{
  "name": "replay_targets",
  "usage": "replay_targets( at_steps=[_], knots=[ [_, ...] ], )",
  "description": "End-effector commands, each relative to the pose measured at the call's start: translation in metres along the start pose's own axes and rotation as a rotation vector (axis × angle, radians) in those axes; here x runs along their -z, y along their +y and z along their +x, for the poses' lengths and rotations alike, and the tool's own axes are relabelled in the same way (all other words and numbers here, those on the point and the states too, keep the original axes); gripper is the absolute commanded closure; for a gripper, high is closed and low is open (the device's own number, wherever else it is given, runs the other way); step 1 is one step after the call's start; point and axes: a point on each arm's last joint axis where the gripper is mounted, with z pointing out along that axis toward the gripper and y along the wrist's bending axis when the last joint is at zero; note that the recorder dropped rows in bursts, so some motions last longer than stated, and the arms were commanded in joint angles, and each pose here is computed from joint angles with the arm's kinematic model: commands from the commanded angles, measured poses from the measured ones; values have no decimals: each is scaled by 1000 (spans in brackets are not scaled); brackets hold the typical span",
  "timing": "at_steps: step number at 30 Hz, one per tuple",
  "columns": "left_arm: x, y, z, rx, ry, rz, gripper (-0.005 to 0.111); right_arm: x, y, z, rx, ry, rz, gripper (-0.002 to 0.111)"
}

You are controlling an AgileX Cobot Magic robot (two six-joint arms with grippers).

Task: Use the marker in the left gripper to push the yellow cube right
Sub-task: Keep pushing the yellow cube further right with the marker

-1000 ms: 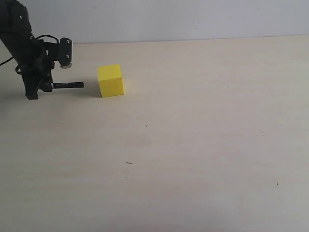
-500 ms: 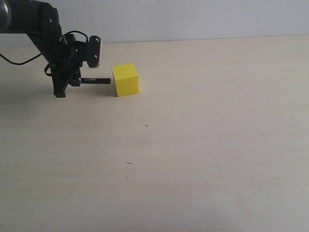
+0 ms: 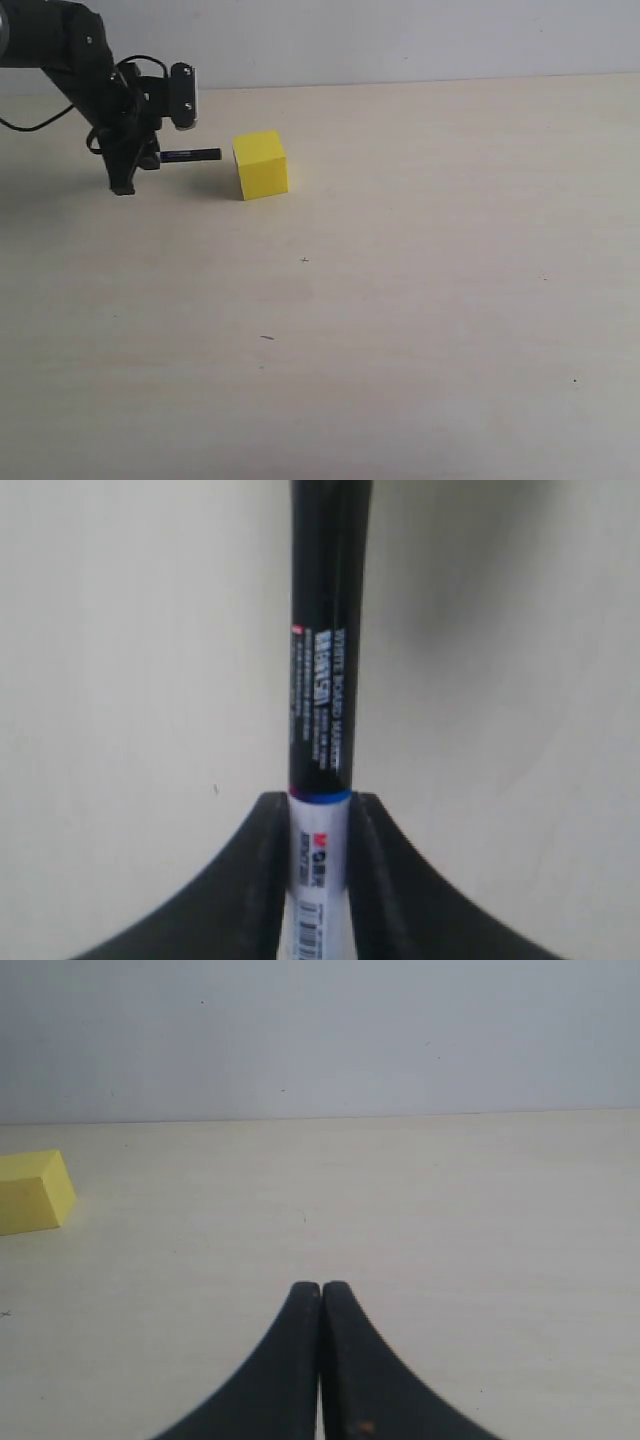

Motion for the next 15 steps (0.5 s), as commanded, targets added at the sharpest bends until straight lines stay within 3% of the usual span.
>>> replay_targets(
  at_steps=[1, 6, 15],
  knots=[
    [4, -5, -37, -51, -61, -43, 107, 0, 0, 1, 4, -3, 6, 108],
    [7, -7, -44, -76, -57, -43, 107, 0, 0, 1, 4, -3, 6, 108],
    [6, 0, -12, -25, -5, -15, 107, 0, 0, 1, 4, -3, 6, 108]
  ],
)
